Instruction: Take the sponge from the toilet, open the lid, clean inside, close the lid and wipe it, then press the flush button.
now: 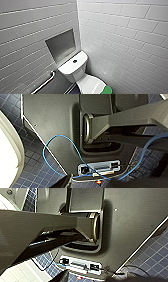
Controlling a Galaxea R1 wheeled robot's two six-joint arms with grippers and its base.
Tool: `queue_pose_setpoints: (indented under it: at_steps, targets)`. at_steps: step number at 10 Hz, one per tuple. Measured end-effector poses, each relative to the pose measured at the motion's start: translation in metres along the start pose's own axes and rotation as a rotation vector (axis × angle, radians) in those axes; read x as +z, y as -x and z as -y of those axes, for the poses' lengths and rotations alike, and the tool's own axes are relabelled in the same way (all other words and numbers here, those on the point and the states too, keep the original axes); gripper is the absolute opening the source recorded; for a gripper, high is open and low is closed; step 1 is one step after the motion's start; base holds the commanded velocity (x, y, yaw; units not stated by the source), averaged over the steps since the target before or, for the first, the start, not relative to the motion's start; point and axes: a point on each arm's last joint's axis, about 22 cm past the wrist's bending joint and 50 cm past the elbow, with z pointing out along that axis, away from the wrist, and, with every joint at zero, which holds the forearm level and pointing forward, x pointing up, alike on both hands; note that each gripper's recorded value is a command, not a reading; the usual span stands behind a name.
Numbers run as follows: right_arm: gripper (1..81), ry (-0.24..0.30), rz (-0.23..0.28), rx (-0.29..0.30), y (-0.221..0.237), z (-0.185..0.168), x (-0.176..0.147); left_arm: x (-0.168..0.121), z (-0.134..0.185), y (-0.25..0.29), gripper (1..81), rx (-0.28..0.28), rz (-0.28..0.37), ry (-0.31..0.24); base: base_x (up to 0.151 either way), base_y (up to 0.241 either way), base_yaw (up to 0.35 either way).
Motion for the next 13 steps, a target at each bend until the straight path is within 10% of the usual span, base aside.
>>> queue_pose_setpoints:
  at_steps: [5,13]
  targets:
    - [81.1,0.029,-0.062,0.078,-0.045,-0.032,-0.009,-0.003,0.015,-0.003,81.1,0.002,0.005,-0.016,0.000,0.000,0.000]
    - [81.1,-0.093,-0.352,0.149,-0.254,-0.071,-0.106,-0.001,0.023,-0.083,81.1,0.033,-0.084,-0.023,0.000,0.000,0.000]
